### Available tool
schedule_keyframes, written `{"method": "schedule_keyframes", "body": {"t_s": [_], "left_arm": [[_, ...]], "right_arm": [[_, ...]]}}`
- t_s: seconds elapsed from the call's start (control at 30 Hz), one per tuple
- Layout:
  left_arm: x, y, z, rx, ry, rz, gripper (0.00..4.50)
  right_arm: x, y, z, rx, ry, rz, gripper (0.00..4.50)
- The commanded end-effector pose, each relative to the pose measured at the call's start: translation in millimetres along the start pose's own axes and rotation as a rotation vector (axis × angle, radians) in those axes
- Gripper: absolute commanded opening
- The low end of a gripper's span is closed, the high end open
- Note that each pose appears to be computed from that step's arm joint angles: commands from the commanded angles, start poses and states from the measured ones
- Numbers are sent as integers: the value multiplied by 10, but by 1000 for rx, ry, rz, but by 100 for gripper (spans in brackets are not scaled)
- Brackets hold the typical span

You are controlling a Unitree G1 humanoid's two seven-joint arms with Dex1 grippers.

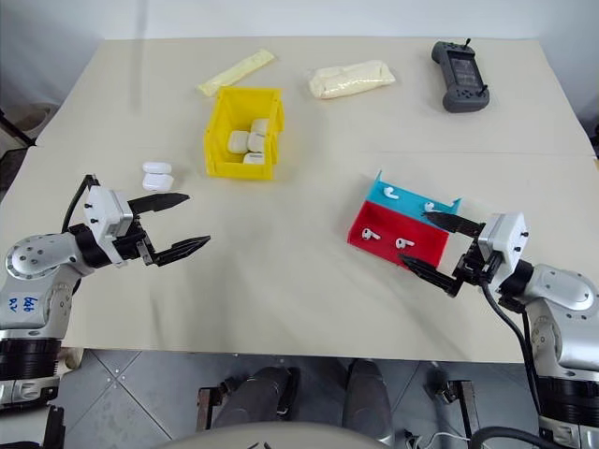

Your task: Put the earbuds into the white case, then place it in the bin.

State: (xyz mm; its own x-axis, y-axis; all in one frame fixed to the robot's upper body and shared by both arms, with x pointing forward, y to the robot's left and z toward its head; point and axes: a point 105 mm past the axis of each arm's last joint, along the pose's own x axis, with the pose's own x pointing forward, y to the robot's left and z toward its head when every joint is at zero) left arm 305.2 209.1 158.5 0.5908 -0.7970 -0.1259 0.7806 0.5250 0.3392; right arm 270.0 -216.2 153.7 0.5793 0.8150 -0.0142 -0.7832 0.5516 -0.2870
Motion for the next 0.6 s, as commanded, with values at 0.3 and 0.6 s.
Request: {"method": "schedule_keyframes", "body": {"t_s": [0.3, 0.6], "left_arm": [[-464, 150, -17, -10, 44, 357, 448], [-1125, -61, -383, -296, 126, 944, 448]], "right_arm": [[348, 74, 114, -47, -91, 117, 450], [975, 292, 426, -92, -295, 203, 450]]}}
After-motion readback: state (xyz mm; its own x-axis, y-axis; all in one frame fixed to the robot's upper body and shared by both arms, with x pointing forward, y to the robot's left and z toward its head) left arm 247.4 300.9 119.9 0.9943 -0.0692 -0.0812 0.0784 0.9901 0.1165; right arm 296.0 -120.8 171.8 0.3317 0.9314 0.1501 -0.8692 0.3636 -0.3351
